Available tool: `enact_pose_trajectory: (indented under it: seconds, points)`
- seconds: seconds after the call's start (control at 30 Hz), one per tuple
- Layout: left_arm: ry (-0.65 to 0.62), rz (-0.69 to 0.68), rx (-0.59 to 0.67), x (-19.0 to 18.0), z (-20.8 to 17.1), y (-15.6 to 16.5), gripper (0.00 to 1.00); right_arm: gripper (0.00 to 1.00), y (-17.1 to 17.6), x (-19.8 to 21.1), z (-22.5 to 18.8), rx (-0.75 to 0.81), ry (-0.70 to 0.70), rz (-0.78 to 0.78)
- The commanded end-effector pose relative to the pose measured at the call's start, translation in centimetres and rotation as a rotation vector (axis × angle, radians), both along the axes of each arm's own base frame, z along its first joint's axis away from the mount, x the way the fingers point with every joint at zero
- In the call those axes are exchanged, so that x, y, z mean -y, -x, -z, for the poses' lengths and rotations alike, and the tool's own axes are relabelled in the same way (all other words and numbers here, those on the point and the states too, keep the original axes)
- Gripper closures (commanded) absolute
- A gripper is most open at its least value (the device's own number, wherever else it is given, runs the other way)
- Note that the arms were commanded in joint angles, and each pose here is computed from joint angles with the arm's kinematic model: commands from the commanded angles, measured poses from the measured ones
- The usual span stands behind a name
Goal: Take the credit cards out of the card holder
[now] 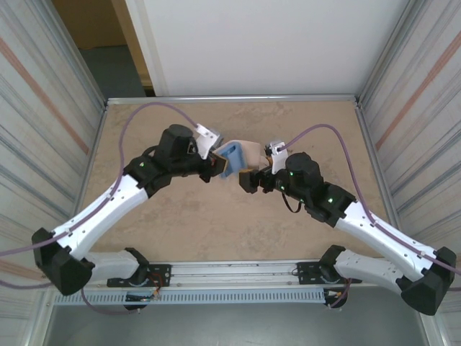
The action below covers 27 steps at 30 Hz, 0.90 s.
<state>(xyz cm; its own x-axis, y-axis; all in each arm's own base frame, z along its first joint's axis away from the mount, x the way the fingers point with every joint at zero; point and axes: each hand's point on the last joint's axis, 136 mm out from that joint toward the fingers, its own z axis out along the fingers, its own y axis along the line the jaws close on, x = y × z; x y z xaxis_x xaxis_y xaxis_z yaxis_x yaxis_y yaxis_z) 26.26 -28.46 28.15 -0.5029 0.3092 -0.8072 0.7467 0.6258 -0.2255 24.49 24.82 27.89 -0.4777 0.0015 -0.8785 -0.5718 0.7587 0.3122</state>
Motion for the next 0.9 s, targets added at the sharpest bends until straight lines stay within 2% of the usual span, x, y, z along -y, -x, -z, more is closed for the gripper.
enact_pose_trajectory:
  seconds: [0.0, 0.07, 0.23, 0.37, 0.47, 0.53, 0.67, 0.8, 0.87]
  points:
    - [-0.347, -0.047, 0.014, -2.3, 3.2, 0.0, 1.00, 0.01, -0.9, 0.5, -0.9, 0.032, 0.030, 0.053]
    - [-0.395, -0.054, 0.014, -2.1, 3.6, -0.1, 1.00, 0.01, -1.4, 1.1, -0.9, 0.036, 0.036, 0.098]
    - [-0.365, -0.036, -0.016, -1.1, 4.0, 0.0, 1.00, 0.01, -2.4, 3.4, -0.2, 0.029, 0.069, 0.242]
    - [-0.364, -0.032, -0.020, -1.0, 4.2, -0.1, 1.00, 0.01, -2.0, 3.8, 0.1, 0.022, 0.065, 0.245]
    - [-0.296, 0.002, -0.039, -0.5, 4.0, 0.3, 1.00, 0.03, -1.7, 3.3, 0.6, -0.003, 0.055, 0.218]
    - [-0.212, 0.018, -0.075, -0.3, 3.8, 0.3, 1.00, 0.09, -1.3, 2.7, 0.4, -0.024, 0.027, 0.183]
    - [-0.076, 0.014, -0.153, -1.1, 3.9, -0.1, 1.00, 0.29, -0.2, 0.2, -0.8, -0.078, -0.058, 0.049]
    - [0.031, 0.000, -0.223, -1.9, 4.4, -0.5, 1.00, 0.49, 0.3, -2.2, -1.2, -0.145, -0.115, -0.040]
    - [0.060, 0.003, -0.238, -1.9, 4.6, -0.6, 1.00, 0.56, 0.6, -3.5, -1.2, -0.180, -0.129, -0.093]
